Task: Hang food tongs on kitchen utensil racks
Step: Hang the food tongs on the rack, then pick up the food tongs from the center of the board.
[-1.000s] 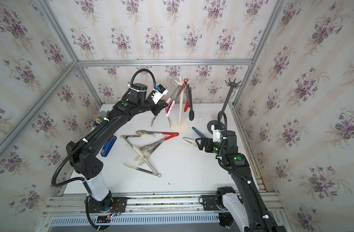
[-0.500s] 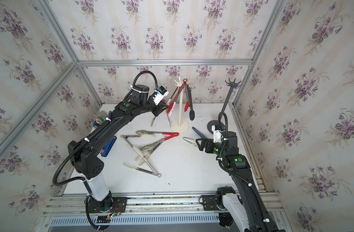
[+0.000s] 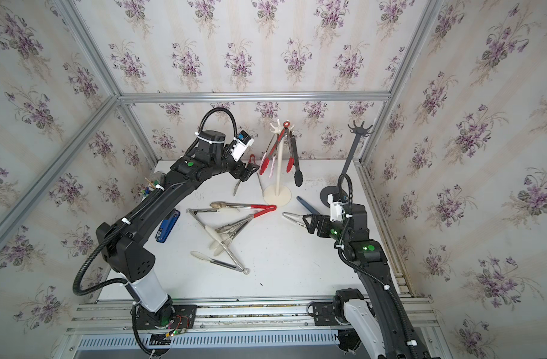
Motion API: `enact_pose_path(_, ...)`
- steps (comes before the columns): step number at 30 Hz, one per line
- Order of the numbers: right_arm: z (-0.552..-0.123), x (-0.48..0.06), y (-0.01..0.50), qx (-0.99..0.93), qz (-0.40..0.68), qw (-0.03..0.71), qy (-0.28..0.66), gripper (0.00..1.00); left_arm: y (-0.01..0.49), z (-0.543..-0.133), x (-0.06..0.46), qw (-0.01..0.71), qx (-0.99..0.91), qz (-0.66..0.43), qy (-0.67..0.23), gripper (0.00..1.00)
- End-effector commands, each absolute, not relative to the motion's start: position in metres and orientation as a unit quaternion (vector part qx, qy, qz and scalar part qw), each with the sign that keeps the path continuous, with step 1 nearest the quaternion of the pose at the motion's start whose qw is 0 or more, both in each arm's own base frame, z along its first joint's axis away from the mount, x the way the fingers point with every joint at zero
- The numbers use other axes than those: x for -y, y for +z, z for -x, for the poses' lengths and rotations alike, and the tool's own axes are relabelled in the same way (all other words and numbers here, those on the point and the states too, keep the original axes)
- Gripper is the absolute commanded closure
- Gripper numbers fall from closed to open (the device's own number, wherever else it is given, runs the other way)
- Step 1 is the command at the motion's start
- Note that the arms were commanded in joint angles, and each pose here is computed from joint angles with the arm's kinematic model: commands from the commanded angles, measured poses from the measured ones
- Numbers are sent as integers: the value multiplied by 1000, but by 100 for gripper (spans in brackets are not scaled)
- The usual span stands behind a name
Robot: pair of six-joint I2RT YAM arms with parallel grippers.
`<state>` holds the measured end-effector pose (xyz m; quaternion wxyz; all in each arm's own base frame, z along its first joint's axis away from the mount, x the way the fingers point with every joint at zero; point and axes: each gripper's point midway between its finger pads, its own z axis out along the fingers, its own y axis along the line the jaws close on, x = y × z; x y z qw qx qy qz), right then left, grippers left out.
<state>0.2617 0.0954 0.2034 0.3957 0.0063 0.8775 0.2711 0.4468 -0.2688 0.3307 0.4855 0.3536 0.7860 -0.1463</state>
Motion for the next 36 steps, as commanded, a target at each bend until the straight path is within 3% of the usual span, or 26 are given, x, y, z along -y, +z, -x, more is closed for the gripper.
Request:
enact_pose_path(1,-262,-95,204,-876,-5,398,271,4,338,-444,264,492,-787,-337,-157,5)
enact_pose_path(17,-261,-96,196,-878,-3,393,272,3,351,-407,228,491,-809,-253,-201,1)
enact_pose_path(29,-262,-99,183,-881,-12,380,281,3,253,-325,191,390,-877,-198,-200,1)
enact_pose_path(36,-264,-101,175,-883,-9,372,287,3,217,-267,179,351,-892,-228,-171,1)
